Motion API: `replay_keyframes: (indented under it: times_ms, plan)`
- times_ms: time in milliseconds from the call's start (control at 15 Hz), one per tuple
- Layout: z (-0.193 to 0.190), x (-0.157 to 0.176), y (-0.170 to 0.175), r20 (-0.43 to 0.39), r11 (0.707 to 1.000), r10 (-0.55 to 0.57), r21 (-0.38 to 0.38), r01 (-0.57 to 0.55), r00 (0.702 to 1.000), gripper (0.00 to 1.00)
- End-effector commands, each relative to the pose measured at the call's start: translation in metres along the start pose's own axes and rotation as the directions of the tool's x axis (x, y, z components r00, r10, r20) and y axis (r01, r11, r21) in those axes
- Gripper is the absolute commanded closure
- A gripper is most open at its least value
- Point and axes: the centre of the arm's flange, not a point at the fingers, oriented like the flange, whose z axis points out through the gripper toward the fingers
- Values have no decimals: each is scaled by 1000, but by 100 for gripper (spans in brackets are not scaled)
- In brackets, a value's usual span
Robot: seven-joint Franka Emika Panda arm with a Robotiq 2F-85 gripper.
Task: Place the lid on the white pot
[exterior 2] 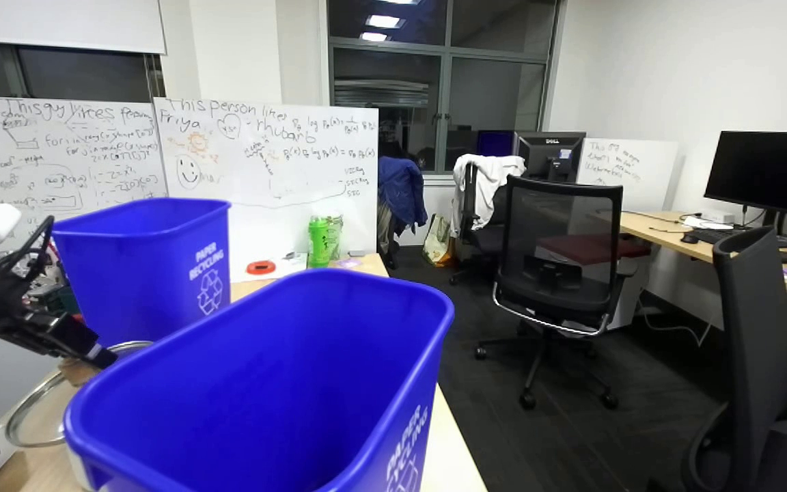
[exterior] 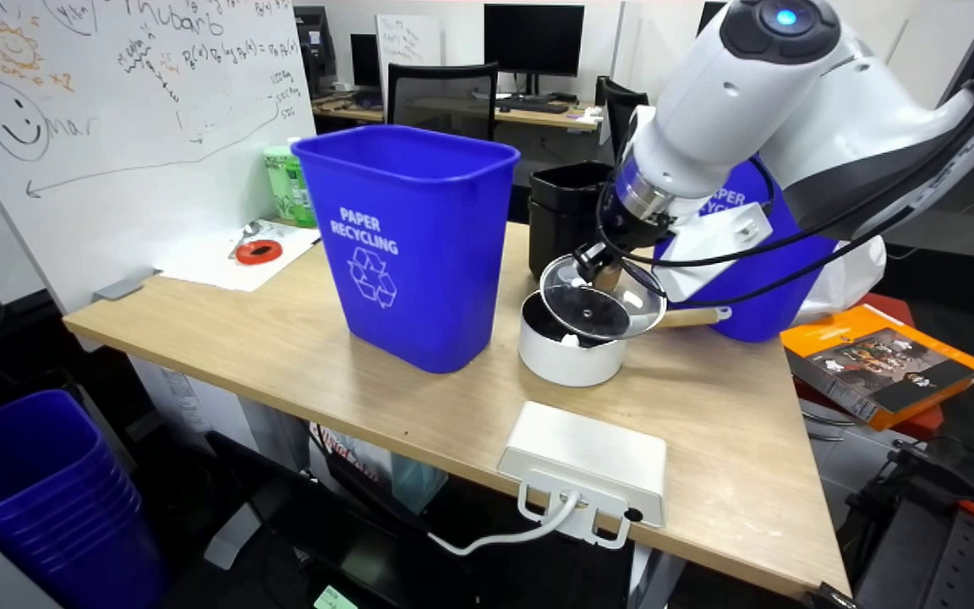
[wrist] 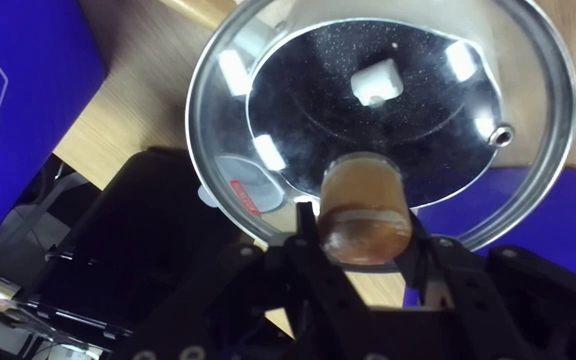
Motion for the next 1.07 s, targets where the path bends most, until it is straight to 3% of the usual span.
replay_keyframes:
  times_ms: [0,400,467,1000]
  plan:
    - [14,-9,-5,-20,999,44,-28,-44,999,85]
    - [21,-11,-5,-2,992,123,-22,-123,992,85]
    - [22,-11,-5,-1,992,127,-23,-127,992,60]
    - [23,-13,-6,2,992,125,-22,-125,992,60]
